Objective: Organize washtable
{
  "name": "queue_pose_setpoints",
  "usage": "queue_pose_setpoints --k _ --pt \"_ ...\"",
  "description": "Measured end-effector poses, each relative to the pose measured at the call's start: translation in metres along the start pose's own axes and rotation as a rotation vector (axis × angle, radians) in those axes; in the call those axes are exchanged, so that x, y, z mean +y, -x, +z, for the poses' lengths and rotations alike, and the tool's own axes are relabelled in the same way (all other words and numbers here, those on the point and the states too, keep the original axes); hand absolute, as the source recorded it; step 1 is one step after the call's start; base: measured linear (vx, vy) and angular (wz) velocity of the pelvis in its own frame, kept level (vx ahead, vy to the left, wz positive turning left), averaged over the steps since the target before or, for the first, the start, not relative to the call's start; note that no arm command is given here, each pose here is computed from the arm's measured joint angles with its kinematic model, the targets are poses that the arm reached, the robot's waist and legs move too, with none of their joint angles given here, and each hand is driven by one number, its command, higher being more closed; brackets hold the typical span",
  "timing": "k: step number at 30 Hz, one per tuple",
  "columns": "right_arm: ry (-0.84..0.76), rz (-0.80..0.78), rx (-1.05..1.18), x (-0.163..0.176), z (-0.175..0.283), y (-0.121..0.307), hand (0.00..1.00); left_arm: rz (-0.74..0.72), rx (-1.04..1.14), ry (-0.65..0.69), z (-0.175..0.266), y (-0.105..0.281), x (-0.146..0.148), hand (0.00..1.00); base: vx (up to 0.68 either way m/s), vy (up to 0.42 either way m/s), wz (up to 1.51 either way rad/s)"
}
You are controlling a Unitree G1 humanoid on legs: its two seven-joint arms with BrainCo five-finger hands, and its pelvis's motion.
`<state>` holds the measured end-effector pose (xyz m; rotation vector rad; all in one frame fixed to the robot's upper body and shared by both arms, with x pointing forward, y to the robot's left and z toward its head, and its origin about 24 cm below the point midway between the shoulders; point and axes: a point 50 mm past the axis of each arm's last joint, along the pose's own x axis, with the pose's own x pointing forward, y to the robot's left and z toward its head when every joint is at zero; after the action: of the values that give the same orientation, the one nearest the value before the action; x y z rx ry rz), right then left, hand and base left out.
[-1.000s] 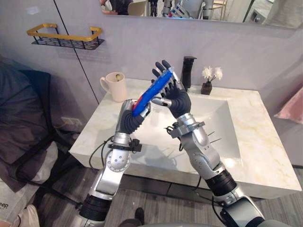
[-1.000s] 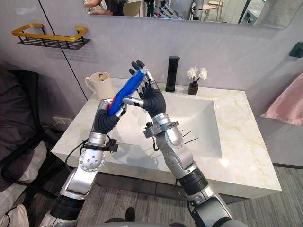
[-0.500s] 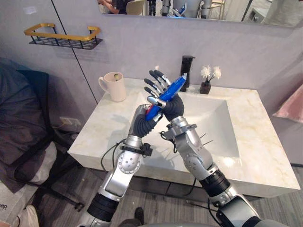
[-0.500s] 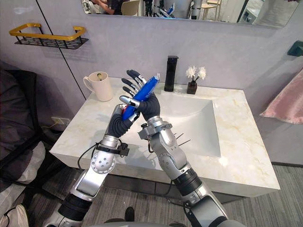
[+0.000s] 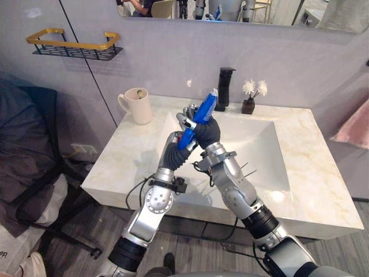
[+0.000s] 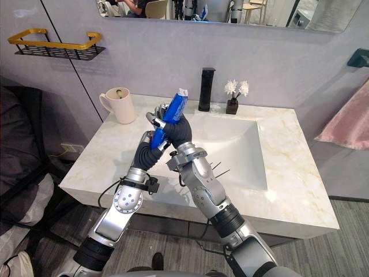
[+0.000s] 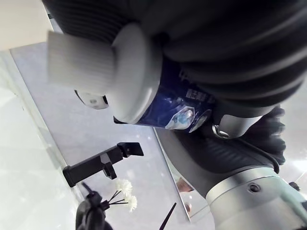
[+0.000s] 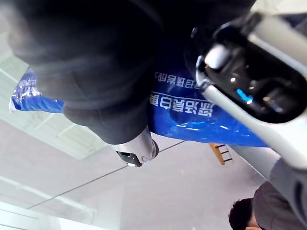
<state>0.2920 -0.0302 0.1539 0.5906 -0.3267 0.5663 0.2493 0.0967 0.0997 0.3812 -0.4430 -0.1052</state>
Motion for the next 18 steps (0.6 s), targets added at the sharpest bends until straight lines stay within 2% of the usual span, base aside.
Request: queue_pose_setpoints --k 9,14,18 --pt "0.003 0.032 -0.152 0.009 0.029 0.0 1.0 0.193 -0.129 -0.097 0.024 0.01 0.05 0.0 0.0 0.0 0.0" --pt "0.077 -0.231 -0.317 -0.051 0.064 0.028 1.0 0.601 -0.072 -0.279 0.018 0.04 0.132 0.0 0.0 0.0 0.06" --pt "0.116 -0.252 -0.412 -0.055 0.084 0.044 1.0 0.67 0.033 -0.29 0.005 0.065 0.144 0.0 0.0 0.0 0.0"
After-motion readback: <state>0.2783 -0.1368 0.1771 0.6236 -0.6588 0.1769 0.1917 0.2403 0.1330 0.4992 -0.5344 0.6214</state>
